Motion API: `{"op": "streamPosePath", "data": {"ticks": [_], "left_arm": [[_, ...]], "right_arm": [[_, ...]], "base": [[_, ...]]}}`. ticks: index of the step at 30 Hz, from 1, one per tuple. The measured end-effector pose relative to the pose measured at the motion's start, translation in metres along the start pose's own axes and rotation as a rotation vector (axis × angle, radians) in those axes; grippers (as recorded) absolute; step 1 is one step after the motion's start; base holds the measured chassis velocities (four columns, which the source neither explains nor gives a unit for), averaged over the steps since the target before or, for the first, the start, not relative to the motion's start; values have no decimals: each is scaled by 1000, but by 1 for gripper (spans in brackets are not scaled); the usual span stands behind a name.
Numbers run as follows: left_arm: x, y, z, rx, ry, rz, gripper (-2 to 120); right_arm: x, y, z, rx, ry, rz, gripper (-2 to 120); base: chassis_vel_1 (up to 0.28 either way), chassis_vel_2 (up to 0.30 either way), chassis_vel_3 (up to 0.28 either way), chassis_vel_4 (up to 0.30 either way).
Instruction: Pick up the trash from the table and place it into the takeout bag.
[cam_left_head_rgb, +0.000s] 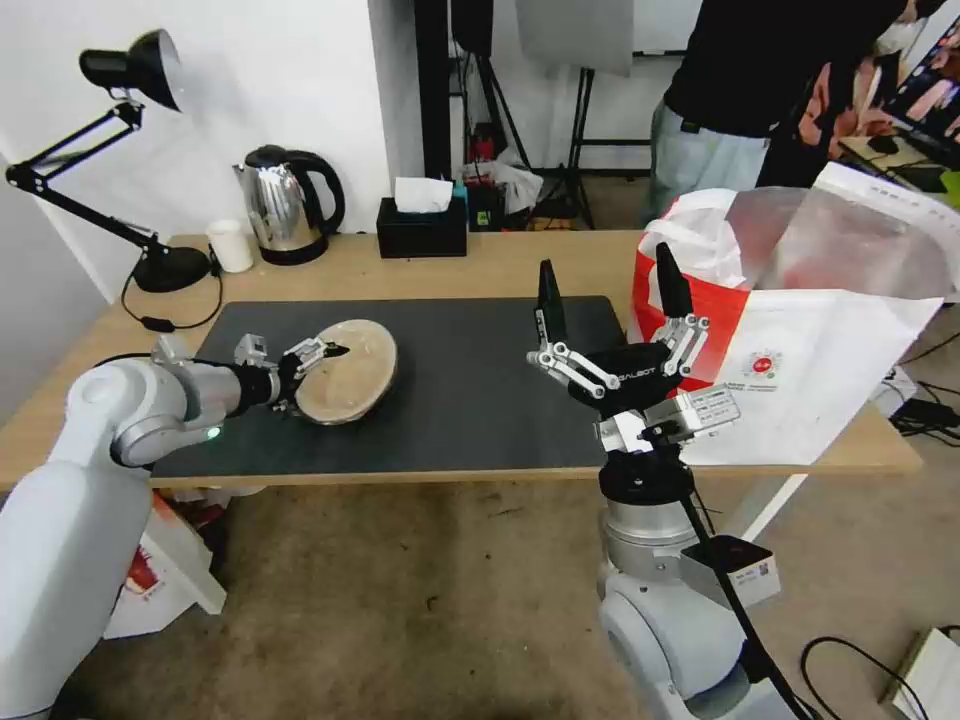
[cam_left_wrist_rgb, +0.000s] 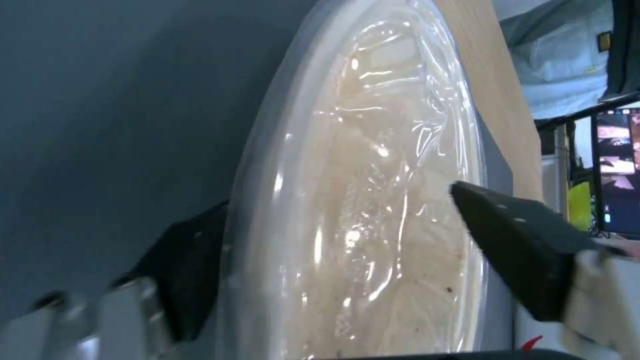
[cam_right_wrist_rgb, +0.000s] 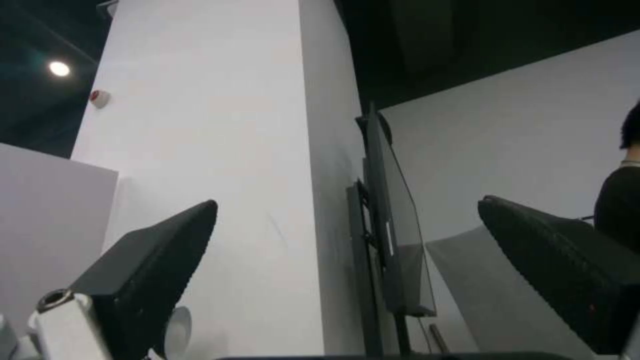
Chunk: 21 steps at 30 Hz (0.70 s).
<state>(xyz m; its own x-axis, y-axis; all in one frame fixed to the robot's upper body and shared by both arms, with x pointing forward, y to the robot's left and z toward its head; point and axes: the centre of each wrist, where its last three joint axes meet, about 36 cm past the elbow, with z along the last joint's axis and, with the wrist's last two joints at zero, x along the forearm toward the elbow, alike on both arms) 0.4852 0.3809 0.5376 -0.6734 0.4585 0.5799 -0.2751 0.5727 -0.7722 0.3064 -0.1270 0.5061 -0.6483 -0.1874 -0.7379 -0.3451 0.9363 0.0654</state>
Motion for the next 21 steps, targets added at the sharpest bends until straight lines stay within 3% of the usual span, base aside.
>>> {"op": "streamPosePath", "data": {"ticks": [3,21], "left_arm": [[0,-1,1,-3,0,2,64],[4,-1,5,-20,-12,2,5]], "right_arm": [[0,0,0,1,0,-1,100],[-1,-2,-1,7,-2,-7,100]], "base": [[0,0,0,0],[0,0,0,0]]}}
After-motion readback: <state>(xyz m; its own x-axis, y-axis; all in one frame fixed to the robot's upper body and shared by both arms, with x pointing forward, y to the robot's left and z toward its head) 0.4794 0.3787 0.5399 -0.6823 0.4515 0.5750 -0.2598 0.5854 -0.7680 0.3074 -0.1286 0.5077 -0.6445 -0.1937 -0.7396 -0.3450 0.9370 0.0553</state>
